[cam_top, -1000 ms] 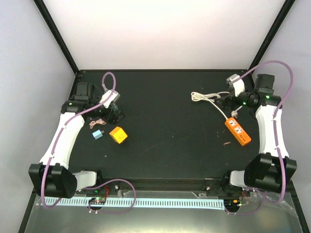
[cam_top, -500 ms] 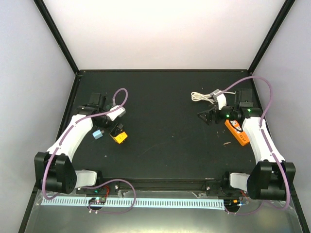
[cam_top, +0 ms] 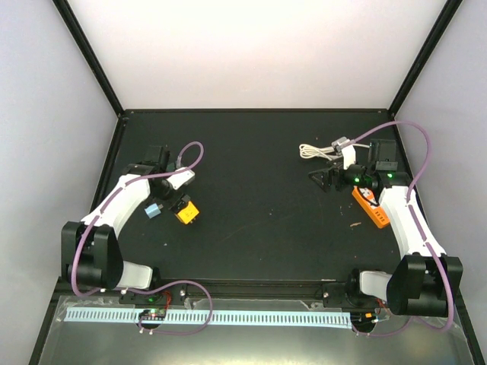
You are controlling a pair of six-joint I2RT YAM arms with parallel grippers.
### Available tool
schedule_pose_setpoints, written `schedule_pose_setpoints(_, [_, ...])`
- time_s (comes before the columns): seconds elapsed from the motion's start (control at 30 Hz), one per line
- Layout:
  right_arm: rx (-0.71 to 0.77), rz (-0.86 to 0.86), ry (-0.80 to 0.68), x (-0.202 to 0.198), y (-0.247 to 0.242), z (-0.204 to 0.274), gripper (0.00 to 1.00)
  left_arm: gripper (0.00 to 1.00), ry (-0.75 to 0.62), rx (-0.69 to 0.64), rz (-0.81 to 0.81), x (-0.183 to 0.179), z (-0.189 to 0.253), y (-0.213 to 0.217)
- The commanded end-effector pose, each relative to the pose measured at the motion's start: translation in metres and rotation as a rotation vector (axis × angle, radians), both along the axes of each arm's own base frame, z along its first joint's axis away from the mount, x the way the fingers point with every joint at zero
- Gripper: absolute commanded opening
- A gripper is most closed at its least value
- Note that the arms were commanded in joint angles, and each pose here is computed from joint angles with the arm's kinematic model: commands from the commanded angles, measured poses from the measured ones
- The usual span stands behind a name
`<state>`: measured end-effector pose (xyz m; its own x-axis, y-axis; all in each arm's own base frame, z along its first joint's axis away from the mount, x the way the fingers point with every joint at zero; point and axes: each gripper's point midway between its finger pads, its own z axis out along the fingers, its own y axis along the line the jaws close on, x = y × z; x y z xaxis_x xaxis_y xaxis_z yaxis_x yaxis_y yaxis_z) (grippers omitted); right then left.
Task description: Pull the plug off the socket
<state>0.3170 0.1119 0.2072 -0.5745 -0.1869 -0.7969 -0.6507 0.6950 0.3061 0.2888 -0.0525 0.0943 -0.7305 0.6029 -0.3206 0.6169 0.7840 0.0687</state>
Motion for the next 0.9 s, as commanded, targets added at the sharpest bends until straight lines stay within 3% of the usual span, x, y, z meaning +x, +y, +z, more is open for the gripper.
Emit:
schedule_pose_setpoints(0.0, [0.043,0.003,-0.019,0.0,0.005,0.01,1.0,0.88,-0.046,0.055,0.032,0.012,0.002,0.012])
schedule_pose_setpoints(0.27, [0.026,-0.024,-0.04,0.002,0.001,0.01,1.0,0.8,-0.071,0.057,0.088,0.023,0.009,0.026])
schedule_pose_setpoints(0.37, [0.003,-0.057,-0.067,0.007,-0.004,0.015,1.0,0.84,-0.096,0.045,0.096,0.026,0.018,0.028])
schedule_pose_setpoints(0.5, [-0.024,-0.084,-0.107,0.011,-0.009,0.022,1.0,0.98,-0.142,-0.023,0.09,0.027,0.039,0.02])
schedule_pose_setpoints(0.87, [-0.054,-0.138,-0.244,0.006,-0.016,0.049,1.0,0.99,-0.34,-0.276,0.166,0.022,0.113,-0.005])
